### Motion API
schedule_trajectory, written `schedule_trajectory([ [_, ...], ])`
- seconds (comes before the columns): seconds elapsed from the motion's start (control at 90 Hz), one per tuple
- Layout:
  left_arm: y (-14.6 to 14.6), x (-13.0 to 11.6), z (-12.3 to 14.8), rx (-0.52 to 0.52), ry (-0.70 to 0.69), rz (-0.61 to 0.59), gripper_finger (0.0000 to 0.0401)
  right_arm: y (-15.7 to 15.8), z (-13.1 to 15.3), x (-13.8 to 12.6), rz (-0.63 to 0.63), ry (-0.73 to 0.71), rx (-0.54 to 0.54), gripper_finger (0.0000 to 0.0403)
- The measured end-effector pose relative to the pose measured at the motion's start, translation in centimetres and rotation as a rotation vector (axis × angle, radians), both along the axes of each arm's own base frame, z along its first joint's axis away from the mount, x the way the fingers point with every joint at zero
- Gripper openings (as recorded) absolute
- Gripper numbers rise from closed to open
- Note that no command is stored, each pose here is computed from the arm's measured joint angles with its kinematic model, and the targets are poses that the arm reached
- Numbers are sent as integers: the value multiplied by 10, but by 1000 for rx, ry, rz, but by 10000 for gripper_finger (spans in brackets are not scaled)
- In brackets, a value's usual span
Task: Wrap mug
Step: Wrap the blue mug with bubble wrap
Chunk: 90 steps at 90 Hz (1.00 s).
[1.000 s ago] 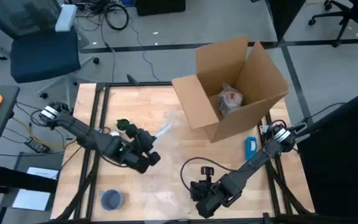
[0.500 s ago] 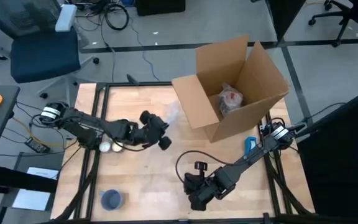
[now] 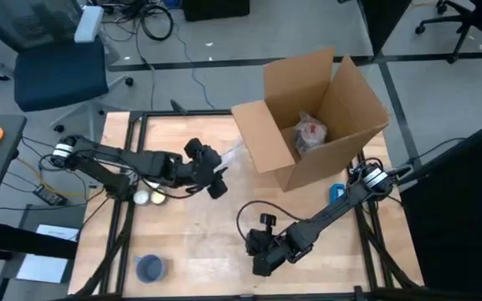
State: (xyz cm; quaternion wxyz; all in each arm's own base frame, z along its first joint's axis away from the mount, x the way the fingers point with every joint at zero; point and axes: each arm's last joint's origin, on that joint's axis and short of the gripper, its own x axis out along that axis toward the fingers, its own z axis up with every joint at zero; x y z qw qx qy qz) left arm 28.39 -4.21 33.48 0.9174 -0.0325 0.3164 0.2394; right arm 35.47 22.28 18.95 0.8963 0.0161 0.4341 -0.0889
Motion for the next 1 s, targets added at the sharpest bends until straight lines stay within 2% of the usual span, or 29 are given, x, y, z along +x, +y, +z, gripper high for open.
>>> schedule_trajectory([
  [0.156, -13, -7, 15, -58, 39, -97, 200, -1, -4, 0, -3, -8, 5, 4],
  [0.356, -18, -25, 7, -99, 210, -49, 208, -3, -3, 2, -16, -19, 17, 3],
  [0.567, -34, -49, -6, -343, 454, -32, 207, -2, -3, 2, -14, -21, 20, 5],
  [0.689, -53, -59, -7, -460, 524, -68, 207, -2, -3, 2, -16, -22, 21, 2],
  [0.844, -80, -72, -7, -565, 566, -102, 207, -2, -3, 3, -15, -30, 27, 1],
  [1.0, -108, -91, -8, -598, 601, -133, 207, -2, -3, 3, -13, -29, 25, 2],
])
